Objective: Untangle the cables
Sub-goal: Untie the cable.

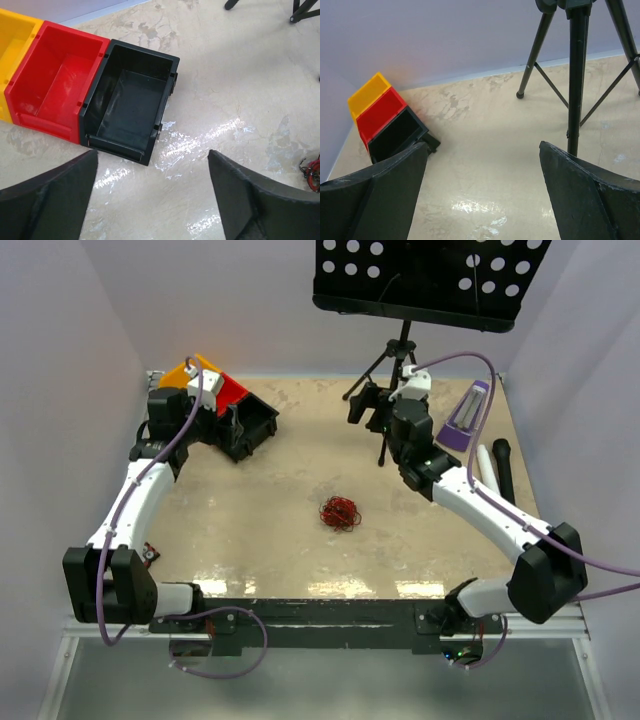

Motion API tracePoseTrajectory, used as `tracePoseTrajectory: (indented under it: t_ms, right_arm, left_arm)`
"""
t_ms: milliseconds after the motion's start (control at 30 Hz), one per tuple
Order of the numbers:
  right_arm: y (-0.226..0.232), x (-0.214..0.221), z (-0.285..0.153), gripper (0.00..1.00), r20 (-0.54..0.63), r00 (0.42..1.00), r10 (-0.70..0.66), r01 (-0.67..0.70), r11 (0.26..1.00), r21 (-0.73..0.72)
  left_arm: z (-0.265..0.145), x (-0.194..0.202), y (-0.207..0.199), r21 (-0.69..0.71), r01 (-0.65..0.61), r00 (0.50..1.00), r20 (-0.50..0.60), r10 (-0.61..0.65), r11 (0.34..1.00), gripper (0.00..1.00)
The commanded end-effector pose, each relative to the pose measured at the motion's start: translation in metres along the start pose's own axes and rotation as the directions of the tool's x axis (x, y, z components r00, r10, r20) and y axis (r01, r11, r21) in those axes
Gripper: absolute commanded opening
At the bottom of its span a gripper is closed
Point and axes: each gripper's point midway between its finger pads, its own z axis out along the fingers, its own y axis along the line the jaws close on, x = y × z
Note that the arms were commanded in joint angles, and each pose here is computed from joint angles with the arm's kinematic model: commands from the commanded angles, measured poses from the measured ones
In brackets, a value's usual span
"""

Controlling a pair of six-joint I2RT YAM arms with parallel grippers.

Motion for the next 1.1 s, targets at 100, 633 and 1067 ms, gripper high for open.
tracePoseTrajectory:
  t_ms: [100, 633, 1067]
  right_arm:
    - [0.009, 0.015, -0.007, 0.98, -0.022, 1.0, -0.021, 0.023, 0.996, 0.085]
    - [0.014, 0.112, -0.043, 0.97, -0.159, 0.984, -0.076, 0.09, 0.992, 0.083]
    - [0.009, 0.118, -0.064, 0.98, -0.138, 0.99, -0.025, 0.039, 0.994, 0.104]
  left_arm:
    - [0.029, 0.004, 0.002, 0.021, -0.128, 0.992, 0.008, 0.127, 0.992, 1.0]
    - [0.108, 0.06, -0.018, 0.137, -0.169, 0.975, -0.122, 0.186, 0.976, 1.0]
    - [0.116, 0.106, -0.066, 0.248, -0.088, 0.963, -0.224, 0.146, 0.965, 0.38]
